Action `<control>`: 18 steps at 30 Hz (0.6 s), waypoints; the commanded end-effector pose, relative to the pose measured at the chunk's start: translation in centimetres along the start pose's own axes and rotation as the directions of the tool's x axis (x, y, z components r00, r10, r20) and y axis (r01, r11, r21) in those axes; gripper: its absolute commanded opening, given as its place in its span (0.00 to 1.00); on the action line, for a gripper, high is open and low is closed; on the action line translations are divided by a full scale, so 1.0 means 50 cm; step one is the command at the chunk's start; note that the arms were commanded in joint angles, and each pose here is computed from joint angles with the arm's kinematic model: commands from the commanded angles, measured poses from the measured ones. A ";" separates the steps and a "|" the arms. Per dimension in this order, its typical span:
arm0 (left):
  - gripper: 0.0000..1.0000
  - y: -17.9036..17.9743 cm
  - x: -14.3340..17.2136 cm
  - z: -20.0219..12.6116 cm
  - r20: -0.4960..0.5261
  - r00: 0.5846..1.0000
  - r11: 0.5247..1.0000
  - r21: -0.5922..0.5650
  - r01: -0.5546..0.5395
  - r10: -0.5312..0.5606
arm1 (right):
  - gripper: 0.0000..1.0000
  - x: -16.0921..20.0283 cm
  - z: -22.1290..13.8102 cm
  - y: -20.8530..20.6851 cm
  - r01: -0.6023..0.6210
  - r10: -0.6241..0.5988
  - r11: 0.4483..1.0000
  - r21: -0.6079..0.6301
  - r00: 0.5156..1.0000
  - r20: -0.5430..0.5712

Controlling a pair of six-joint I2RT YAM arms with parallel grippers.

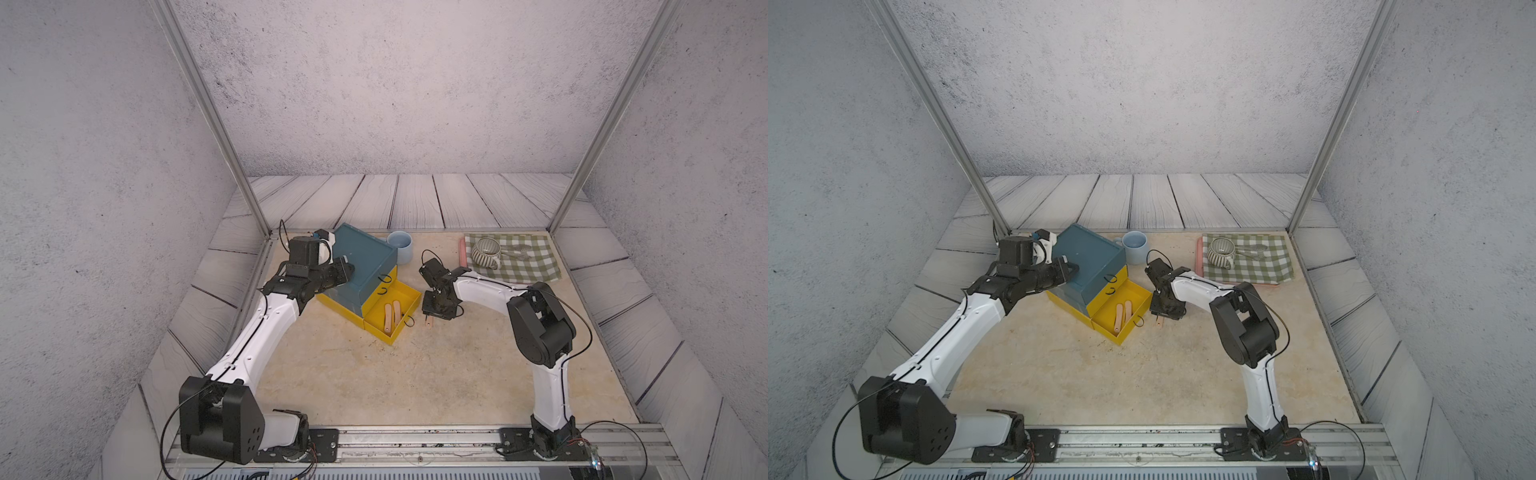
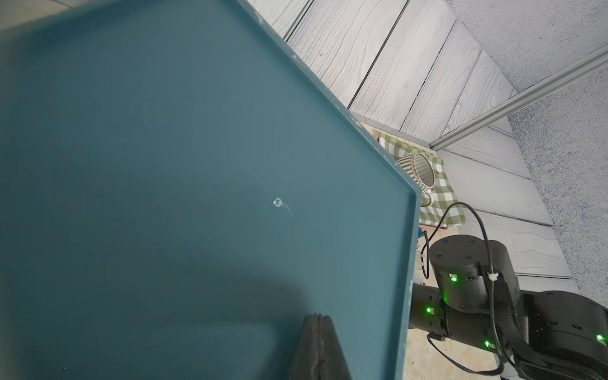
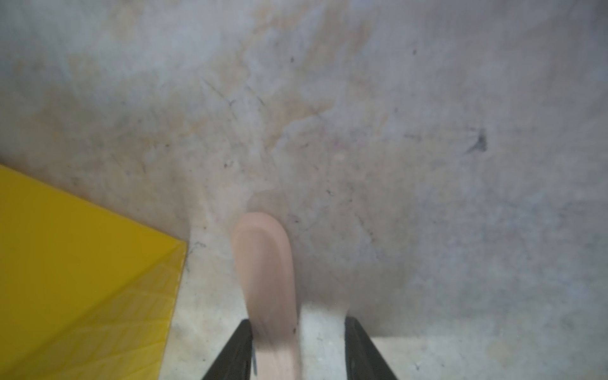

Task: Place the fruit knives into the drawer by color
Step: Pick up the fruit knife from the center of the board.

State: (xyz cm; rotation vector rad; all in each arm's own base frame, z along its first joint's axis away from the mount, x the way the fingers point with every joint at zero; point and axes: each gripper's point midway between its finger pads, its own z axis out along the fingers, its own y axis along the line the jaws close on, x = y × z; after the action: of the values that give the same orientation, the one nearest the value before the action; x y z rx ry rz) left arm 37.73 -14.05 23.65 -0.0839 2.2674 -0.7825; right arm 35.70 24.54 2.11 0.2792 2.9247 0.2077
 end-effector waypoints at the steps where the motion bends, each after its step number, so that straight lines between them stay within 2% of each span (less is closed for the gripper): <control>1: 0.00 0.065 0.089 0.010 -0.148 0.985 0.991 -0.115 0.068 -0.085 | 0.46 0.054 0.035 -0.085 0.003 0.009 0.992 0.129 0.996 -0.089; 5: 0.00 0.065 0.089 0.009 -0.146 0.986 0.991 -0.115 0.067 -0.084 | 0.40 0.061 0.033 -0.102 0.002 0.010 0.992 0.127 0.995 -0.097; 12: 0.00 0.065 0.089 0.012 -0.148 0.985 0.991 -0.113 0.069 -0.086 | 0.40 0.069 0.032 -0.133 0.010 0.006 0.991 0.132 0.993 -0.116; 18: 0.00 0.064 0.088 0.011 -0.148 0.985 0.991 -0.112 0.068 -0.084 | 0.40 0.074 0.034 -0.126 0.027 -0.011 0.993 0.118 0.990 -0.140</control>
State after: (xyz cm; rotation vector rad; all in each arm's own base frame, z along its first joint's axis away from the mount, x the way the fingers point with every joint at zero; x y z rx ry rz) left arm 37.71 -14.04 23.66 -0.0840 2.2678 -0.7824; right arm 34.76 21.55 1.95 0.2726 2.9305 0.1952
